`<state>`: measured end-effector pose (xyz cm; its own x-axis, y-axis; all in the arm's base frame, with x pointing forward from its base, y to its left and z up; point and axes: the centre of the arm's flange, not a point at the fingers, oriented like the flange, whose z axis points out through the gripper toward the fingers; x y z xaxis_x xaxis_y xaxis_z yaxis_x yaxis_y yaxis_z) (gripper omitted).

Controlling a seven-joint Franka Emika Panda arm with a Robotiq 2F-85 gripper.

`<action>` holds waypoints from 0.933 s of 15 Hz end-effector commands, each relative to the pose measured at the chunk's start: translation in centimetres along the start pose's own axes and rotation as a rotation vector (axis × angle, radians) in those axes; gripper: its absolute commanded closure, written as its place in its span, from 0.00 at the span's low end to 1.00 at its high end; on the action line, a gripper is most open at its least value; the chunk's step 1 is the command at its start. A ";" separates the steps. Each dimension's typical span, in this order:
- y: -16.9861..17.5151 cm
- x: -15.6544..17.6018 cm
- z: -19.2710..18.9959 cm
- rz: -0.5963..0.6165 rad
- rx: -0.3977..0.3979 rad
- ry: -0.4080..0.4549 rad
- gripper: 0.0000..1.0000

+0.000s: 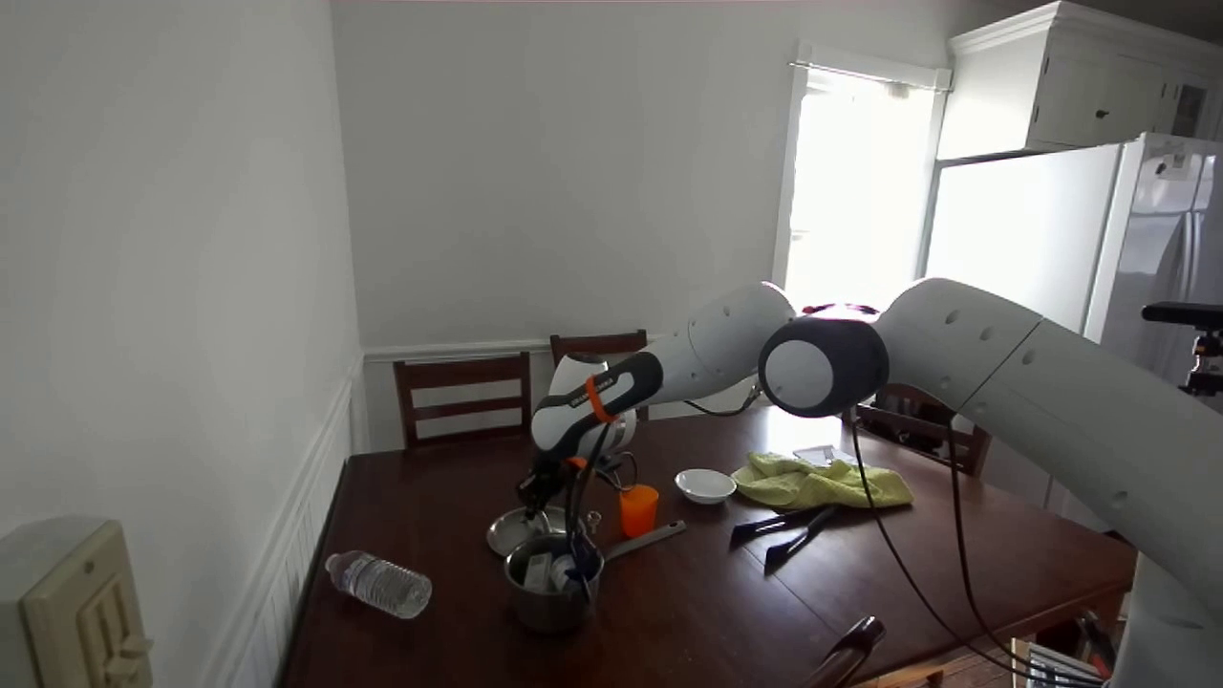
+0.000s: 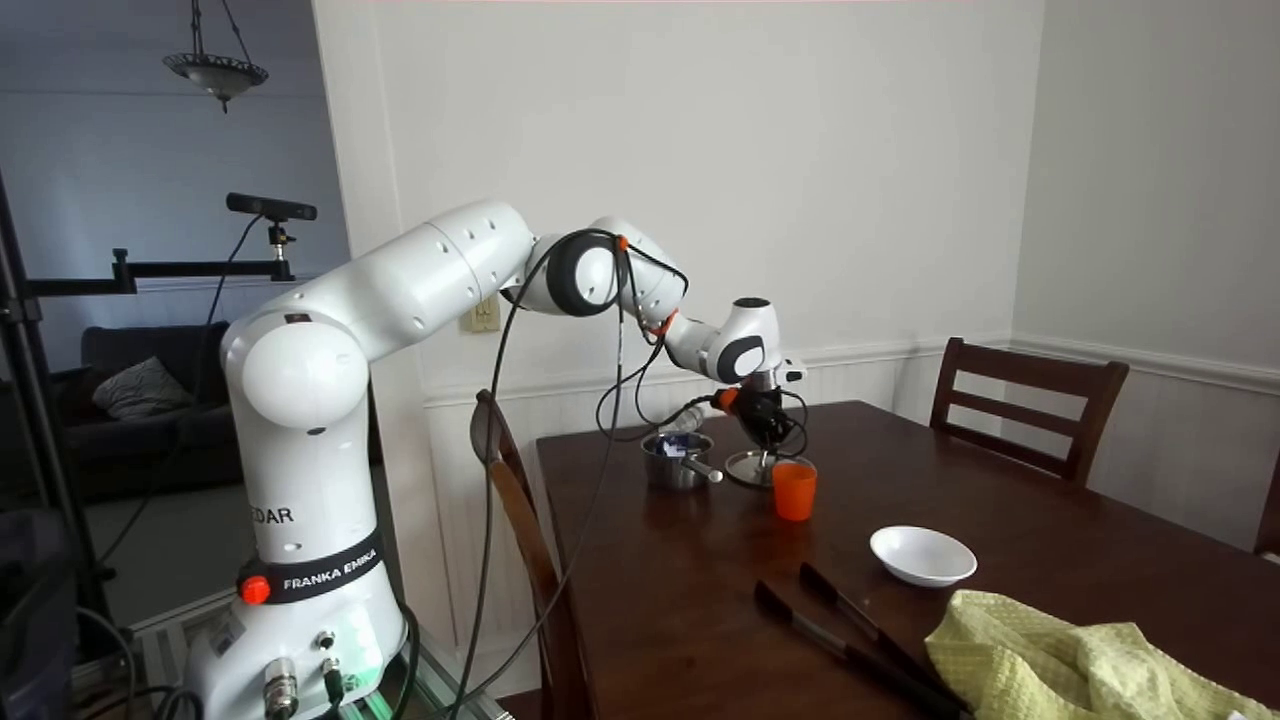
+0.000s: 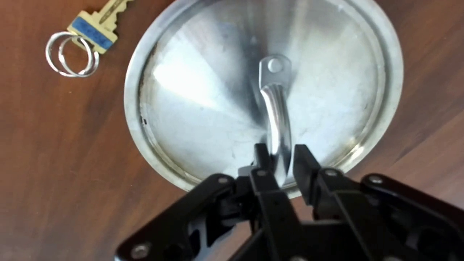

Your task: Put the silver lid on the pot

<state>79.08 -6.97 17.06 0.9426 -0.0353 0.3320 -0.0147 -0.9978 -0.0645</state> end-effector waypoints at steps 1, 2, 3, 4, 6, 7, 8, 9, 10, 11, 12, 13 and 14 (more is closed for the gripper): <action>0.6 1.1 0.3 0.020 -0.045 -0.035 1.00; 0.6 1.1 0.0 0.020 -0.044 -0.047 0.98; 0.2 1.3 -1.6 0.011 -0.032 -0.040 0.96; -0.1 1.4 -3.1 0.003 -0.018 -0.019 0.96; -1.1 1.9 -7.4 -0.023 0.021 0.029 0.96; -1.8 2.1 -9.2 -0.042 0.030 0.044 0.96; -2.6 1.6 -11.5 -0.071 0.043 0.057 0.96; -3.2 1.3 -13.1 -0.091 0.045 0.067 0.96; -3.6 0.6 -14.8 -0.107 0.044 0.080 0.96; -3.6 0.2 -16.4 -0.106 0.027 0.093 0.96; -3.5 -0.2 -17.7 -0.096 0.015 0.094 0.96; -3.5 -0.6 -19.0 -0.098 0.011 0.092 0.96; -3.7 -1.2 -20.1 -0.110 0.014 0.082 0.96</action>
<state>78.17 -4.19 32.92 0.9012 0.0450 0.4310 0.0773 -0.9953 -0.0578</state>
